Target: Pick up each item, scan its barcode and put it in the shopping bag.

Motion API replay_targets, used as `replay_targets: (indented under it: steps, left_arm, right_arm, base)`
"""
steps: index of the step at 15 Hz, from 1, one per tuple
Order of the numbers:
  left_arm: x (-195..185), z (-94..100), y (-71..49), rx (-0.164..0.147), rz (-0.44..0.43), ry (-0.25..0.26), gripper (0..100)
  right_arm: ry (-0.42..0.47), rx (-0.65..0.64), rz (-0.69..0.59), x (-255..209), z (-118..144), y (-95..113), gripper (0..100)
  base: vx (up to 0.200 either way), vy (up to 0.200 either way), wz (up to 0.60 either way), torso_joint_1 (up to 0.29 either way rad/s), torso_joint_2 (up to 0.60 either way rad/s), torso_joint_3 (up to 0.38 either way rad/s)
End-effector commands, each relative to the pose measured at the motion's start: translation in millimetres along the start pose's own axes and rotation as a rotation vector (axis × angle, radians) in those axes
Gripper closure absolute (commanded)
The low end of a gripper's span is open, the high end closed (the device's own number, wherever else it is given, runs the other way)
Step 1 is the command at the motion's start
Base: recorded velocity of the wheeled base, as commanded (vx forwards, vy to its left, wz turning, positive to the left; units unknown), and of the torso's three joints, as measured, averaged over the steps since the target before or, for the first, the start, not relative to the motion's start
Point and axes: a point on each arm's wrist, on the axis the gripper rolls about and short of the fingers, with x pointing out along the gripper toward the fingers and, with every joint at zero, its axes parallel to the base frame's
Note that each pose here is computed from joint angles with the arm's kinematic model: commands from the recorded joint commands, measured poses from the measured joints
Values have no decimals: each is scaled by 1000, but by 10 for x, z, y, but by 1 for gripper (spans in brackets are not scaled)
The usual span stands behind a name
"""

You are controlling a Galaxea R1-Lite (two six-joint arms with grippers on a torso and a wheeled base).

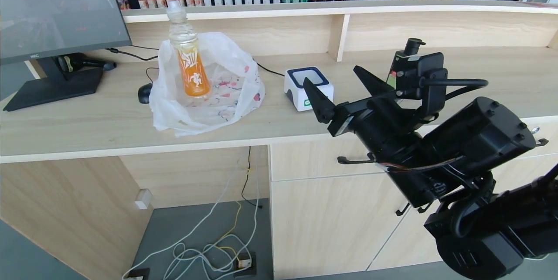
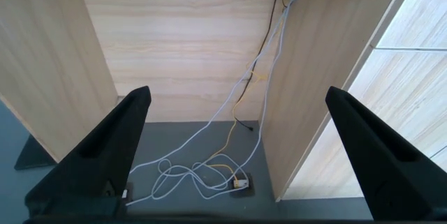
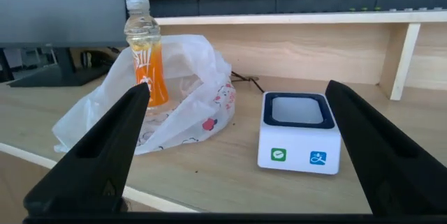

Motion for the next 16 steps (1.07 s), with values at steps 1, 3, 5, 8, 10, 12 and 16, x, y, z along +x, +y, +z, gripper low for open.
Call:
replay_targets:
  steps: [1,3,5,8,10,12,16]
  left_arm:
    - [0,-1,0,0,-1,1,0]
    - [0,-1,1,0,1,1,0]
    - [0,-1,1,0,1,1,0]
    - [0,-1,1,0,1,1,0]
    - [0,-1,0,0,-1,1,0]
    - [0,-1,0,-2,-1,1,0]
    - [0,-1,0,-2,-1,1,0]
  right_arm:
    - [-3,1,2,4,3,6,0]
    - [-1,1,2,4,-3,7,0]
    - [-3,1,2,4,3,6,0]
    - [-3,1,2,4,3,6,0]
    - [-3,1,2,4,3,6,0]
    - [0,1,2,1,-6,7,0]
    - [8,-1,3,-2,-29,10,0]
  base:
    - [0,-200,0,-12,-7,7]
    - [0,-200,0,17,5,-5]
    - [0,-200,0,0,5,5]
    - [0,-200,0,2,1,2]
    - [0,-200,0,0,5,0]
    - [0,-200,0,-2,-2,2]
    - [0,-200,0,4,-1,2]
